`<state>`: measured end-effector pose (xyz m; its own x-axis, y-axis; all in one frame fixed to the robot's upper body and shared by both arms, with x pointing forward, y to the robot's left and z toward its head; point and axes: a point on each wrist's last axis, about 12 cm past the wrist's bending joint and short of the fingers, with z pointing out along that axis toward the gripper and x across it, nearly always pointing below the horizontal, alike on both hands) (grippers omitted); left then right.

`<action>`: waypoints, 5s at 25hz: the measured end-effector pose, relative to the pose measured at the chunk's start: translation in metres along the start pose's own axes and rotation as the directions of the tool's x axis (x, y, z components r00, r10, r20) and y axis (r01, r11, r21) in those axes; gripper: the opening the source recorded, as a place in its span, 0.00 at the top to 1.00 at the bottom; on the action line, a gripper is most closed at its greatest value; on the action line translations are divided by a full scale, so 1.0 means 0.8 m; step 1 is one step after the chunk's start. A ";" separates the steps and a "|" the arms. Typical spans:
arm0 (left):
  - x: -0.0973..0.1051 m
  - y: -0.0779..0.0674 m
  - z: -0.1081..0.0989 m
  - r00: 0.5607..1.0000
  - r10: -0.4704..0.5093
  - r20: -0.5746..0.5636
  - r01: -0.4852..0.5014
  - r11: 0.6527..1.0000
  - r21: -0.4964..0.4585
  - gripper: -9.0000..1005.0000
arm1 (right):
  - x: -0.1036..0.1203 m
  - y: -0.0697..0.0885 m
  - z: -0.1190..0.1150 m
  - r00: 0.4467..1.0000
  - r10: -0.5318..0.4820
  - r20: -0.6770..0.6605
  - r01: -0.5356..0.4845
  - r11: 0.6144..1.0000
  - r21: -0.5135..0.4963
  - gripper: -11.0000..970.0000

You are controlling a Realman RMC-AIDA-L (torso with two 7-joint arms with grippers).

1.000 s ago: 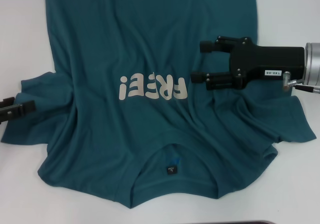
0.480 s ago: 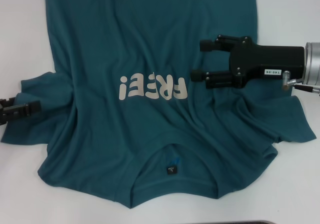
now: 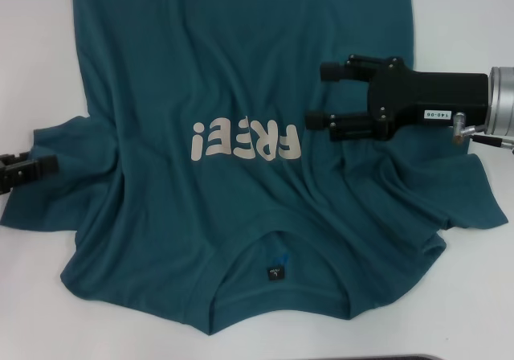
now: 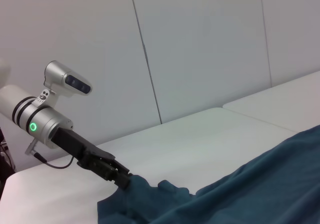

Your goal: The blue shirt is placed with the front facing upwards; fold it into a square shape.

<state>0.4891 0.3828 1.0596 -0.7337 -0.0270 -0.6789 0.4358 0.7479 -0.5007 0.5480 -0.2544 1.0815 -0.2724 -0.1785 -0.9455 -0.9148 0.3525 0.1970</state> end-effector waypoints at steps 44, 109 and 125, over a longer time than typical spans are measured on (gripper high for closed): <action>-0.043 0.025 -0.044 0.998 0.063 -0.018 -0.065 0.982 -0.177 0.99 | 0.001 0.003 0.008 0.999 0.016 0.031 -0.016 1.000 0.009 0.04; -0.058 -0.077 0.071 0.994 0.092 -0.057 -0.080 0.979 0.186 0.84 | 0.005 0.007 0.010 0.999 0.015 0.028 -0.016 1.000 0.007 0.04; -0.051 -0.050 0.055 0.996 0.082 -0.042 -0.080 0.996 0.041 0.37 | 0.004 0.007 0.011 0.999 0.015 0.036 -0.015 1.000 0.007 0.04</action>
<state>0.5245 0.3251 1.0840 -0.7168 0.0617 -0.6945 0.5140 0.7198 -0.4666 0.5446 -0.2450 1.0772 -0.2753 -0.1404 -0.9510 -0.9084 0.3617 0.2096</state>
